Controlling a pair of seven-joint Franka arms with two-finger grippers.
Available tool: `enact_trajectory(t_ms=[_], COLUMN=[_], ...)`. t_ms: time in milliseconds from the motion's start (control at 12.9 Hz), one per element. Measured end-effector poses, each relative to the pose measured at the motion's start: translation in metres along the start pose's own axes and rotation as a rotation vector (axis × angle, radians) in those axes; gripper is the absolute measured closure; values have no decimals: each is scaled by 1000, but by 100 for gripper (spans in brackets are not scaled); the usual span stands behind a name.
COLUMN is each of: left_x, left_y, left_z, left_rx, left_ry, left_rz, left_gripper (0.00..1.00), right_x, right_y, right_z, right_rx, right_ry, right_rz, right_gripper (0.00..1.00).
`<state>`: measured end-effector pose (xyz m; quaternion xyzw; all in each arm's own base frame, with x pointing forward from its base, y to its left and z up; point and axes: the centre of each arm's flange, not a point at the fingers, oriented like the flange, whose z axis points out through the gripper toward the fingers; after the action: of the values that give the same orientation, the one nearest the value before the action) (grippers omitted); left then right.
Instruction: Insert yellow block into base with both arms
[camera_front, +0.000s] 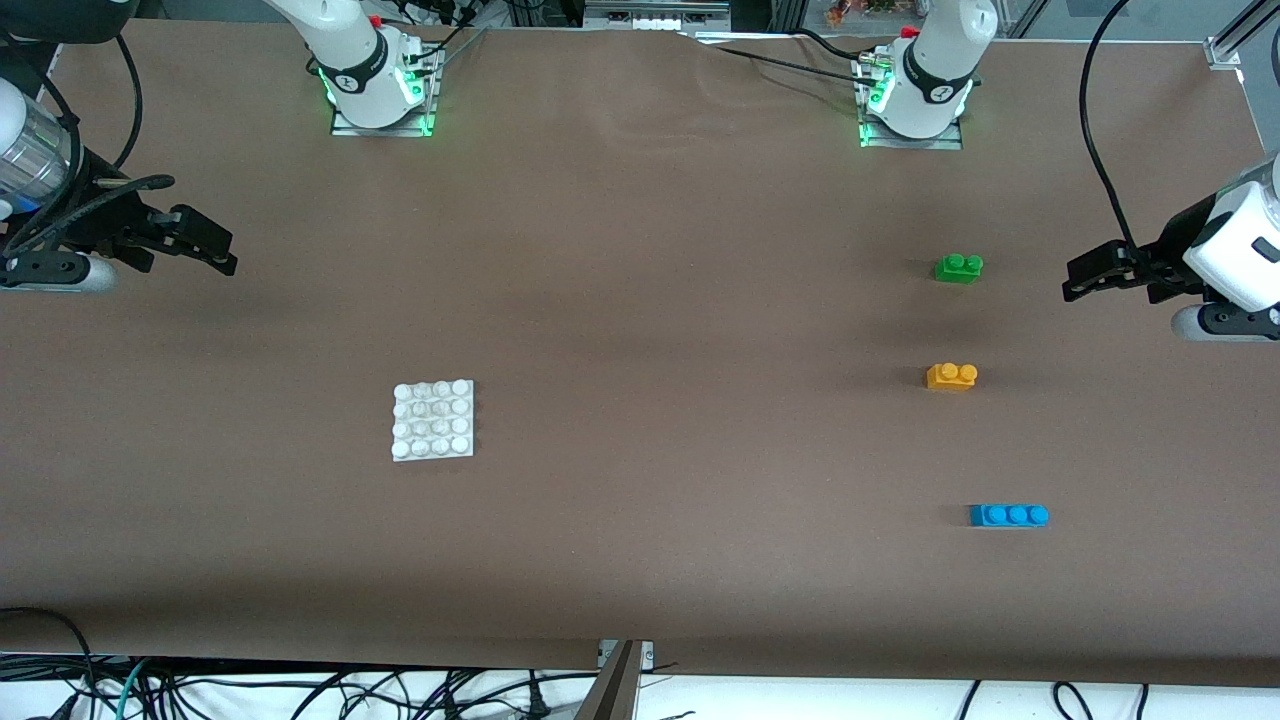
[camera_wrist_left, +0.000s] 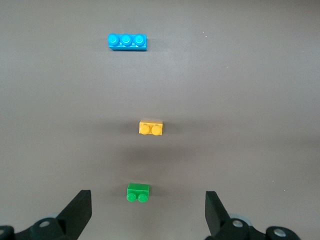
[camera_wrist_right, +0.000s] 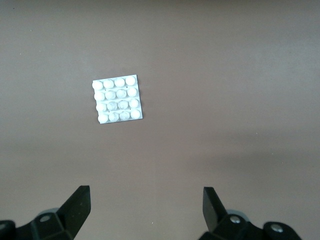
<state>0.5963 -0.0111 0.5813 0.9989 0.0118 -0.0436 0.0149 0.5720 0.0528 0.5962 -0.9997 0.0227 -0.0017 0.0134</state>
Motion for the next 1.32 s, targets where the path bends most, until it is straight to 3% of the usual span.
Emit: enact_trajectory(t_ms=[1315], left_x=[0], left_y=[0], left_z=[0], left_rx=[0], left_ry=[0], left_rz=[0], left_gripper=[0], right_x=[2], right_y=[4], right_z=[-1], right_rx=[1], right_ry=[11], right_rz=[9], right_gripper=[0])
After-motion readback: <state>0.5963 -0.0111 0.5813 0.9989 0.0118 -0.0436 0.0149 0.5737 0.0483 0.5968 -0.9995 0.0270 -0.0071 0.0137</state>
